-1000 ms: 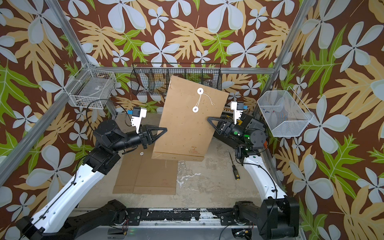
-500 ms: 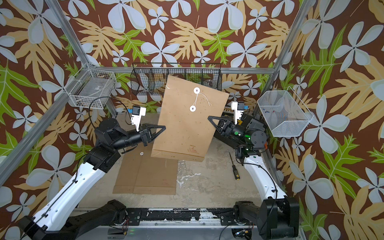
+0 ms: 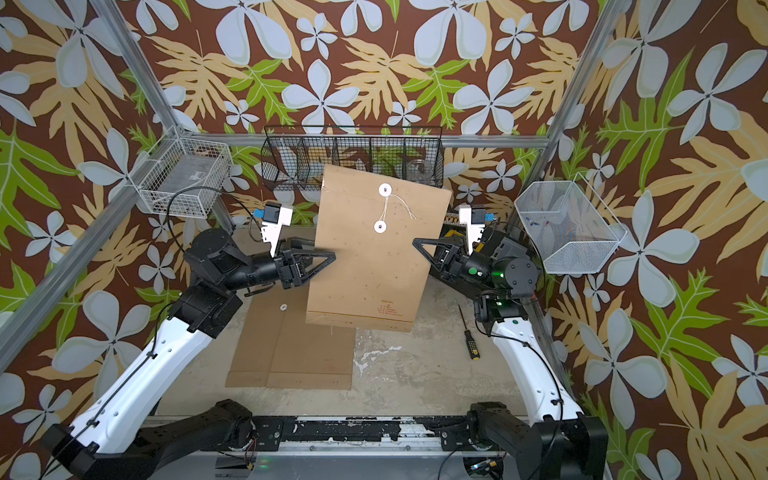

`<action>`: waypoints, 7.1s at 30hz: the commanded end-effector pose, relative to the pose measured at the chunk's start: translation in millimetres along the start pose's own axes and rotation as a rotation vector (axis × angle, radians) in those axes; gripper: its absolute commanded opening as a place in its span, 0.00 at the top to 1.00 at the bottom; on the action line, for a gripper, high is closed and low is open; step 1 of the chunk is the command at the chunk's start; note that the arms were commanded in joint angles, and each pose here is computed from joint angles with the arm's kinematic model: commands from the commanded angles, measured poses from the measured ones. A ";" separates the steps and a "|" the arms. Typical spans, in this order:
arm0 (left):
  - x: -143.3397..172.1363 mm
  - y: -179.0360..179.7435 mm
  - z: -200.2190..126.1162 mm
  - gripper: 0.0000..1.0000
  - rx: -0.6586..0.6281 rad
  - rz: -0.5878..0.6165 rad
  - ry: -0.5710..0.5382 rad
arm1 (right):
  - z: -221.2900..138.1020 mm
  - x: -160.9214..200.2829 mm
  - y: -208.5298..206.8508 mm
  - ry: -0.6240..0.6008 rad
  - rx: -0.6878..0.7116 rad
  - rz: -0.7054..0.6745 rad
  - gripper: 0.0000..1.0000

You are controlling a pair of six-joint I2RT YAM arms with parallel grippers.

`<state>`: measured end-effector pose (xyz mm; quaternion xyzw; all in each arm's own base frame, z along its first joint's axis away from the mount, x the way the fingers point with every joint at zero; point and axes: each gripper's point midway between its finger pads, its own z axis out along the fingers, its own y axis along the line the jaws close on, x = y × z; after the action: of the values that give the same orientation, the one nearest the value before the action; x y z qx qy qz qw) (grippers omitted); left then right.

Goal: Open the file bag
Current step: Pick up the file bag from the center of the board, then open the file bag.

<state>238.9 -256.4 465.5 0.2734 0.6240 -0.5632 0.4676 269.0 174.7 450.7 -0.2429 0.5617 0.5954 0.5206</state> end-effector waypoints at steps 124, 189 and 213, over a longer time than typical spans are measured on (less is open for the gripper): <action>27.7 -8.9 5.9 1.00 -0.205 0.286 0.251 | 59.2 47.7 -20.4 0.202 0.161 -0.069 0.31; 32.8 -1.4 -2.1 1.00 -0.268 0.289 0.256 | 65.0 76.8 -4.1 0.329 0.145 -0.125 1.00; 36.4 7.9 -0.7 1.00 -0.298 0.277 0.261 | 83.8 93.8 16.1 0.395 0.074 -0.160 1.00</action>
<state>227.7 -258.5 421.2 0.3592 0.7215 -0.3497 0.4776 249.9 286.2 391.9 -0.3712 0.6605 0.4750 0.4475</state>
